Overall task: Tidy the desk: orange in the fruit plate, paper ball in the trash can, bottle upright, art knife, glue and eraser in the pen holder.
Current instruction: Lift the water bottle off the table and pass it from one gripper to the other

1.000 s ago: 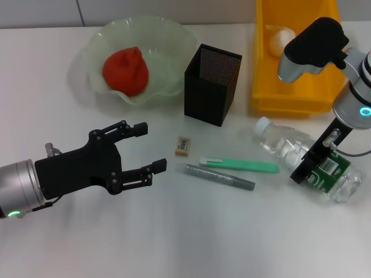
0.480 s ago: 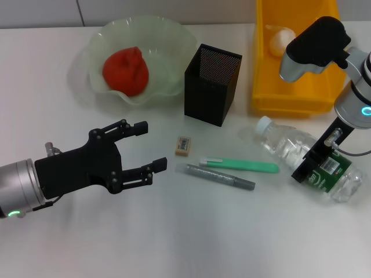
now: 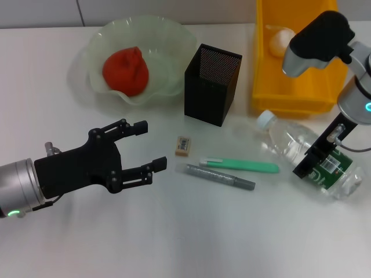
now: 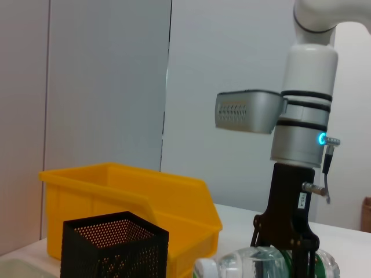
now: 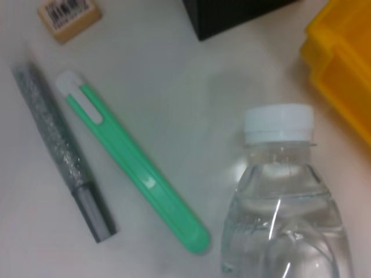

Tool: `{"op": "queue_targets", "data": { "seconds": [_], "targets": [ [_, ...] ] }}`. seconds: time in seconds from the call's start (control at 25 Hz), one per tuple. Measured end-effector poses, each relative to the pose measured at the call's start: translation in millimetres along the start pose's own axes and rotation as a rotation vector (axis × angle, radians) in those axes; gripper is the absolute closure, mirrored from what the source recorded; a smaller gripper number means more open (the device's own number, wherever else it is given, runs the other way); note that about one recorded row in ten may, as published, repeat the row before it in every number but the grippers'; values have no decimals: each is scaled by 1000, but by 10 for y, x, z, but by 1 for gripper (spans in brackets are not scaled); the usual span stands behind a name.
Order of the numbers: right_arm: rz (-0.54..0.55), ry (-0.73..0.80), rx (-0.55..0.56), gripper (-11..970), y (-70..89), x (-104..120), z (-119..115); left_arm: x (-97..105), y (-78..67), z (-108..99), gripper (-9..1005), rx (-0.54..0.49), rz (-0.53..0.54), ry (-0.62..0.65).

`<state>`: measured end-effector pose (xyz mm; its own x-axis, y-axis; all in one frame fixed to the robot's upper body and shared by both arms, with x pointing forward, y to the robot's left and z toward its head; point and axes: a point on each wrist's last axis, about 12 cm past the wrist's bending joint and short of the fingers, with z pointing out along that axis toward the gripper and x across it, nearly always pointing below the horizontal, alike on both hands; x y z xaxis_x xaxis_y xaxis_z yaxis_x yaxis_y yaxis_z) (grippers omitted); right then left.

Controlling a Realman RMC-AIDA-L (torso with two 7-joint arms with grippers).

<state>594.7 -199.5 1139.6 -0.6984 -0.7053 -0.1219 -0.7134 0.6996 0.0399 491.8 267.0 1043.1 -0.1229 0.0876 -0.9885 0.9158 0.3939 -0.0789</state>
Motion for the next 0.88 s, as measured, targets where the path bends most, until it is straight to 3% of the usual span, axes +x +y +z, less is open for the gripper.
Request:
{"op": "queue_targets", "data": {
  "seconds": [0.32,0.52,0.88],
  "targets": [
    [-24,-43,-56,184,71,1,-127,-15,15,-13,166,-3,6,0],
    [-16,-82,-77,196,22,38,-194,-20,18,-11,166,-2,6,-1],
    [-23,-288,-226,198,-94,176,-295,-80,9,-49,166,-4,-27,-62]
  ]
}}
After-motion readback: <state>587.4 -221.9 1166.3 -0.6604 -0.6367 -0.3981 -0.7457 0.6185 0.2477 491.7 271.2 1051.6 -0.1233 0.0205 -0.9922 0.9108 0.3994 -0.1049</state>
